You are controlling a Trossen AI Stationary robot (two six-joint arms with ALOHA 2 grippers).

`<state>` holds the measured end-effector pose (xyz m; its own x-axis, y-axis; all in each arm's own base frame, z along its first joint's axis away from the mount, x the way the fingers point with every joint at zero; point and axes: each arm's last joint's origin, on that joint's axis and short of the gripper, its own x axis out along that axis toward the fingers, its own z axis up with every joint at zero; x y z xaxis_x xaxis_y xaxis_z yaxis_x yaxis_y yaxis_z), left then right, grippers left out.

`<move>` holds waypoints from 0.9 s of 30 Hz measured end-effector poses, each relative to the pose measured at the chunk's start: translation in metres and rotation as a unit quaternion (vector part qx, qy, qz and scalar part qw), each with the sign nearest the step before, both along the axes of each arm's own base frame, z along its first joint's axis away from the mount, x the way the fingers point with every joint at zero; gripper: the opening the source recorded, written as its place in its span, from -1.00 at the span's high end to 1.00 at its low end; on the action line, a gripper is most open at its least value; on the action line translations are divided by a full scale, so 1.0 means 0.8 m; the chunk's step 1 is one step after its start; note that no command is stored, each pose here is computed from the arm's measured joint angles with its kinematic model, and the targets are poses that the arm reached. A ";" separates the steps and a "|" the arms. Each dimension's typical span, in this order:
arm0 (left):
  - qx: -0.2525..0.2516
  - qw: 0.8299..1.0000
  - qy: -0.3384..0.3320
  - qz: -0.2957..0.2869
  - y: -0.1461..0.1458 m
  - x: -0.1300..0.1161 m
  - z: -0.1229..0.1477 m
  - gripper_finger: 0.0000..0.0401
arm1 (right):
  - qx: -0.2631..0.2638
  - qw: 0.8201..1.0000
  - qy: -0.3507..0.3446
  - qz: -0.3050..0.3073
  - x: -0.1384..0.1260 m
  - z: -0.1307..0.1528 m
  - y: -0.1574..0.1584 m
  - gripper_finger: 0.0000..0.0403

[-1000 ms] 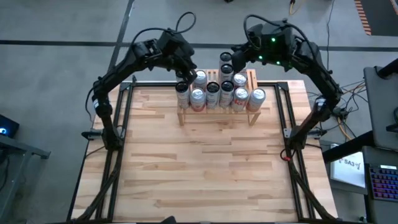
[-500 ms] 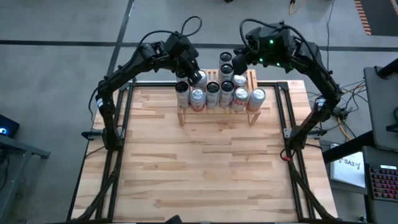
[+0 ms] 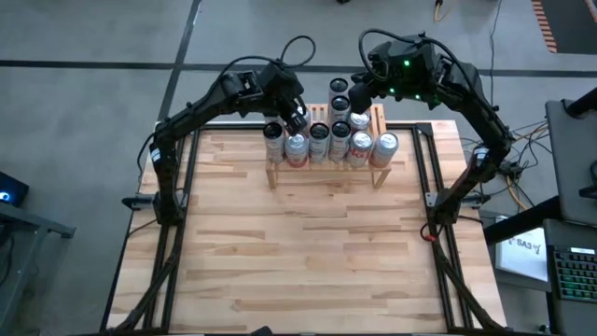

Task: Place canned beverage on shelf
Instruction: Adjust the pink and white soda can on the back of the shelf

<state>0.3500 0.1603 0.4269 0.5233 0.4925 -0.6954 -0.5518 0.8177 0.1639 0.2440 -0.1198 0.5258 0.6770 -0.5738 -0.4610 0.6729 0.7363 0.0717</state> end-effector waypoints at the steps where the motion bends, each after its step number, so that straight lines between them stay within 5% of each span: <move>1: 0.001 1.000 -0.001 0.000 0.000 -0.001 0.001 1.00 | 0.000 1.000 0.000 0.000 0.000 0.000 0.000 0.94; 27: -0.018 0.999 0.014 -0.028 -0.002 0.005 -0.011 1.00 | 0.008 1.000 -0.007 -0.006 0.000 0.000 0.000 0.94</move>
